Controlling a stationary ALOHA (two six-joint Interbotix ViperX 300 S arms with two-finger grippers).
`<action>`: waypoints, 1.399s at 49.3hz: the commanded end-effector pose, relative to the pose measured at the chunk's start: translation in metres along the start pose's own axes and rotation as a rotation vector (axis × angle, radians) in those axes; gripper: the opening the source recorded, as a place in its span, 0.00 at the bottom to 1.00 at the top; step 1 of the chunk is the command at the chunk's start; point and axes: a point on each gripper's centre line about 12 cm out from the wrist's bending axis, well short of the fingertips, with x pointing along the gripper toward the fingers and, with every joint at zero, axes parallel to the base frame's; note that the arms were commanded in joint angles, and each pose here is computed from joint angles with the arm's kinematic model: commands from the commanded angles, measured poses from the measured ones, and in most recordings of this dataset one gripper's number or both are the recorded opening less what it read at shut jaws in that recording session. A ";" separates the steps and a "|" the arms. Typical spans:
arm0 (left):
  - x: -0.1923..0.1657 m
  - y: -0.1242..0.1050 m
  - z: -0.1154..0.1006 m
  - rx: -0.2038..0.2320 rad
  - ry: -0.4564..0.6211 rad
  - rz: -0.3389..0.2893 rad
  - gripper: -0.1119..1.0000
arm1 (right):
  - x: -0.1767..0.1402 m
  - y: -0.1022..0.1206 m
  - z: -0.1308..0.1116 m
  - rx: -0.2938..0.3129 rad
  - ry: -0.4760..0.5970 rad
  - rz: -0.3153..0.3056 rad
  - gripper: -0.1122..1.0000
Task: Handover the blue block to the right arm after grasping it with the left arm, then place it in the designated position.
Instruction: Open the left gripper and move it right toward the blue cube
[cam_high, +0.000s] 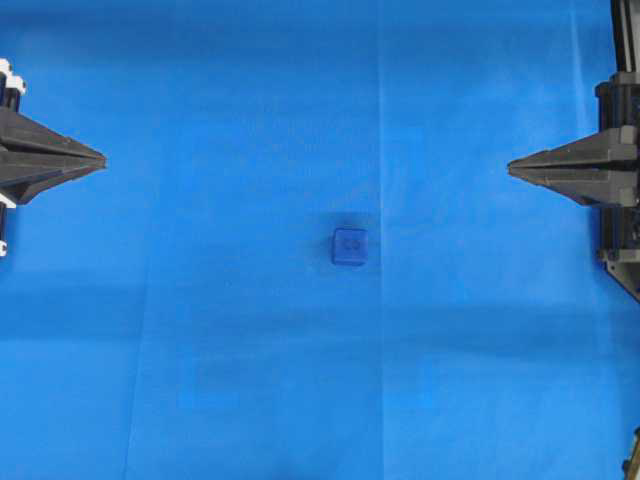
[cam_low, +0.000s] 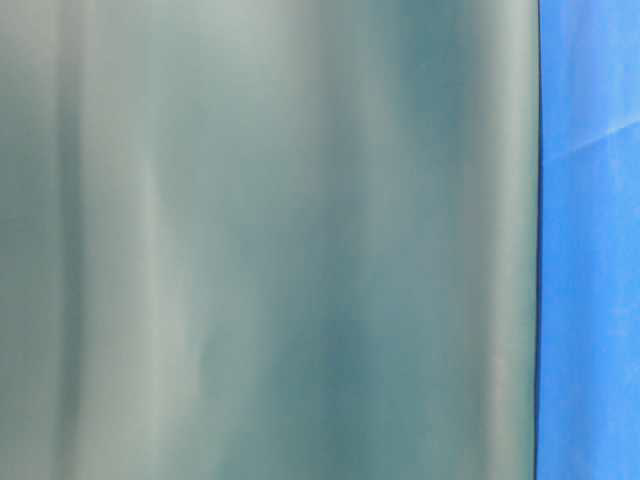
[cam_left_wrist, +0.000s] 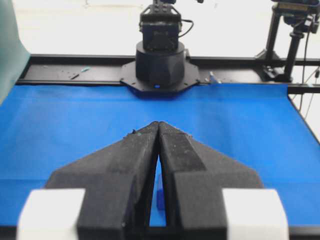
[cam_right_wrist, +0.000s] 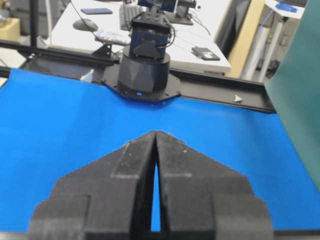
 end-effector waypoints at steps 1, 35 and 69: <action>0.001 0.000 0.003 -0.017 0.005 -0.001 0.10 | 0.003 0.001 0.006 -0.006 -0.012 0.003 0.11; -0.001 -0.002 0.004 0.002 0.011 -0.012 0.10 | 0.007 0.001 0.007 0.006 0.031 0.003 0.08; 0.005 -0.003 0.003 -0.015 0.011 -0.016 0.93 | 0.007 -0.002 0.007 0.044 0.034 -0.010 0.95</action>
